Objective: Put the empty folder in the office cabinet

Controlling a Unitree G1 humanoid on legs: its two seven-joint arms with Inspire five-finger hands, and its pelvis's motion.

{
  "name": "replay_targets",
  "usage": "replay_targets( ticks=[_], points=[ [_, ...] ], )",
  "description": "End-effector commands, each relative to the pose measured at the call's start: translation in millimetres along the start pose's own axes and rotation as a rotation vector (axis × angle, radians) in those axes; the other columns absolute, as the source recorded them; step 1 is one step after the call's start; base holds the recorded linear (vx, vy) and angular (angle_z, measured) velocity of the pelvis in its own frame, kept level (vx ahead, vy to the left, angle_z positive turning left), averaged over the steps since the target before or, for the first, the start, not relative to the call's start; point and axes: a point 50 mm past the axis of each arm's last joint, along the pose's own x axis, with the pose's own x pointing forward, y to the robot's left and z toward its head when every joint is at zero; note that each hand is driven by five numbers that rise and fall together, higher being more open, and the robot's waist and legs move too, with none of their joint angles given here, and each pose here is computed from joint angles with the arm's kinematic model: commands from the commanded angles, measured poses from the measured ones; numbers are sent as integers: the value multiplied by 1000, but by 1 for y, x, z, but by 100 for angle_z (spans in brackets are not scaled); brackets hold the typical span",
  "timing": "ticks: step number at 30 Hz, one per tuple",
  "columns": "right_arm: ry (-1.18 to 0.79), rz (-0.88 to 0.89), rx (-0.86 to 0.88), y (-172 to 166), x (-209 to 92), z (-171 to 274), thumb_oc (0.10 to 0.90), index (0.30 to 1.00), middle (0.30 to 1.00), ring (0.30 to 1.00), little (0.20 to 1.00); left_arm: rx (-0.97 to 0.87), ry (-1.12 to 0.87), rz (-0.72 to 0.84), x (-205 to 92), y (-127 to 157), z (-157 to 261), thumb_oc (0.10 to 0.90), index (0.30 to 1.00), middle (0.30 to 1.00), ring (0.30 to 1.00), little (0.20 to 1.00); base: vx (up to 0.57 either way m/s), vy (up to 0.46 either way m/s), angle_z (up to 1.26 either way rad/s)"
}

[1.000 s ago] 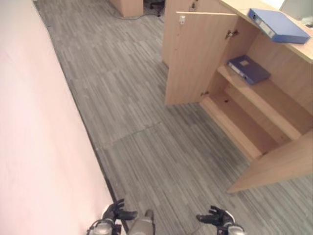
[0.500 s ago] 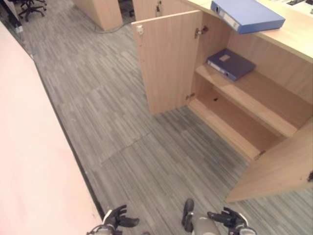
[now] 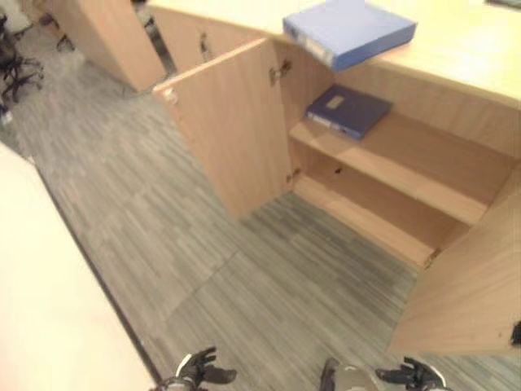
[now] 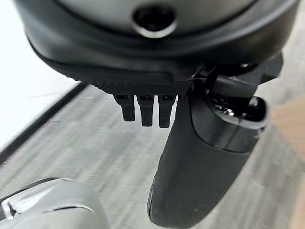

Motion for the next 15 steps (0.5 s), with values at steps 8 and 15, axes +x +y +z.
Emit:
replay_targets(
  ticks=[8, 15],
  points=[
    [-103, -11, 57, -4, 2, 24, 800, 900, 900, 900, 900, 49, -130, 10, 2, -2, 30, 800, 900, 900, 900, 900, 417, 188, -48],
    [-95, 20, 19, 7, 2, 23, 800, 900, 900, 900, 900, 7, -99, 33, 1, 2, 17, 800, 900, 900, 900, 900, 508, 228, -110]
  ],
)
